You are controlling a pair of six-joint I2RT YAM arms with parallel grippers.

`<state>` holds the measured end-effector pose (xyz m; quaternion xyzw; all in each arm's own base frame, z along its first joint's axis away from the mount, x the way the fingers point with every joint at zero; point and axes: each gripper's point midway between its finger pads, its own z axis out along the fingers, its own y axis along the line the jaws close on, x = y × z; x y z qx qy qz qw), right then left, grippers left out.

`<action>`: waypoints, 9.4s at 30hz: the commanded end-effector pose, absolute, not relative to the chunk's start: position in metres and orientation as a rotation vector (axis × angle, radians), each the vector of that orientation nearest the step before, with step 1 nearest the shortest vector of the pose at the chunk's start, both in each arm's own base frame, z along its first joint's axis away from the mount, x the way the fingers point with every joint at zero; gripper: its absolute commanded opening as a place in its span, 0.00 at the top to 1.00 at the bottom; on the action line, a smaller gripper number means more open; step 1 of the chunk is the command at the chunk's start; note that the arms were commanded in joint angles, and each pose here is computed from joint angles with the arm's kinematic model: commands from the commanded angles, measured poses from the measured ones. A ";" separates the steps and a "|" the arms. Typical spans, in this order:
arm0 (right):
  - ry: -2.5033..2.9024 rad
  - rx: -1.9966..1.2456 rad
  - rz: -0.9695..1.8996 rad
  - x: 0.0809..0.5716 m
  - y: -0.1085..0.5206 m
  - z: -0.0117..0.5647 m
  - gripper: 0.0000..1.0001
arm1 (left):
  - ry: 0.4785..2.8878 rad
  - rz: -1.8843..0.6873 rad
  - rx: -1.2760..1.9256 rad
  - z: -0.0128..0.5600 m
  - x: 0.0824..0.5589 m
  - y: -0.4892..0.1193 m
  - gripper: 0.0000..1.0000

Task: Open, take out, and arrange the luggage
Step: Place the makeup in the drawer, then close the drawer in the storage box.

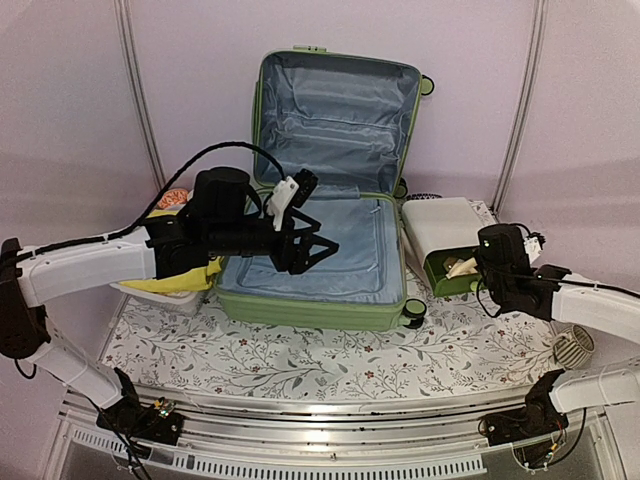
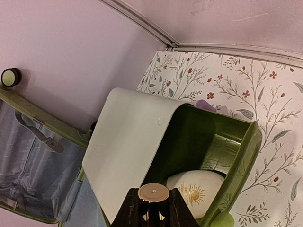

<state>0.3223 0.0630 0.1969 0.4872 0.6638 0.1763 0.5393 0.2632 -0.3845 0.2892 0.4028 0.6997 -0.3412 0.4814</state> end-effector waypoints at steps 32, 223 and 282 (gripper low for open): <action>1.862 0.909 0.172 0.330 0.062 0.235 0.01 | 1.715 -0.789 0.936 0.291 0.275 -0.370 0.20; 2.125 0.434 0.743 0.350 0.079 0.128 0.96 | 1.788 -0.686 0.524 0.275 0.298 -0.269 0.02; 1.916 0.337 0.217 0.311 0.009 0.155 0.33 | 1.861 -0.362 0.017 0.232 0.336 -0.141 0.02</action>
